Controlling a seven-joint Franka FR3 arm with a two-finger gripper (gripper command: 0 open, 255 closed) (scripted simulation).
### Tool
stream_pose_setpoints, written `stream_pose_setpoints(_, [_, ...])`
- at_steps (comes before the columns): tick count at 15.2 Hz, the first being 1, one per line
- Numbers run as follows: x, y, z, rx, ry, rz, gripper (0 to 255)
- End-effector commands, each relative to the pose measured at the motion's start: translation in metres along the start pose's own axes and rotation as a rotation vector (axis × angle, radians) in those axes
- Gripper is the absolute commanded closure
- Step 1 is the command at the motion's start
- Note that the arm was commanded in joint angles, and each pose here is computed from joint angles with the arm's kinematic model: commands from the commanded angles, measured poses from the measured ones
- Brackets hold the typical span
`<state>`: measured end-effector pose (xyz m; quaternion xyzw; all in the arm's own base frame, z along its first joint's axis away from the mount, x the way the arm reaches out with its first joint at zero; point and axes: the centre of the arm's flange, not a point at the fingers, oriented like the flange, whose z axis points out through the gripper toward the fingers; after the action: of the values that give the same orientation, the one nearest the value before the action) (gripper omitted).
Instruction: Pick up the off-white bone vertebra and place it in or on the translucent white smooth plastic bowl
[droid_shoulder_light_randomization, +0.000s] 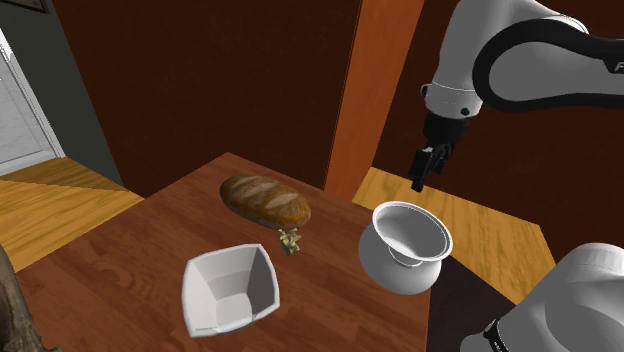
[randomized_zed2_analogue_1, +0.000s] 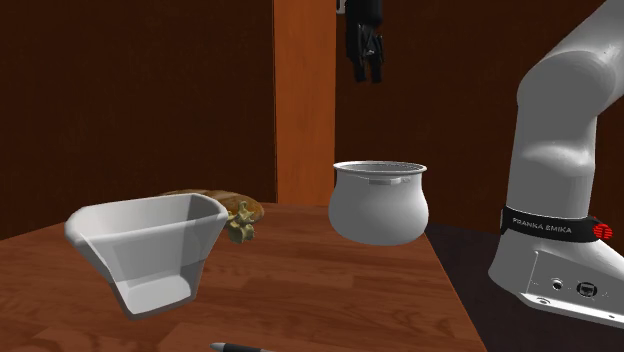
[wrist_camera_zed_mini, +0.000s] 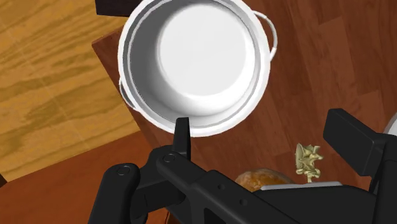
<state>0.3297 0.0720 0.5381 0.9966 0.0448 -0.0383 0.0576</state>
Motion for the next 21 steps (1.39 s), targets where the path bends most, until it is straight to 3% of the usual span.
stream_pose_setpoints(1, [0.014,-0.016,0.015,-0.005,0.006,0.004,0])
stream_pose_setpoints(21, [0.174,-0.163,0.167,-0.060,0.046,0.037,0])
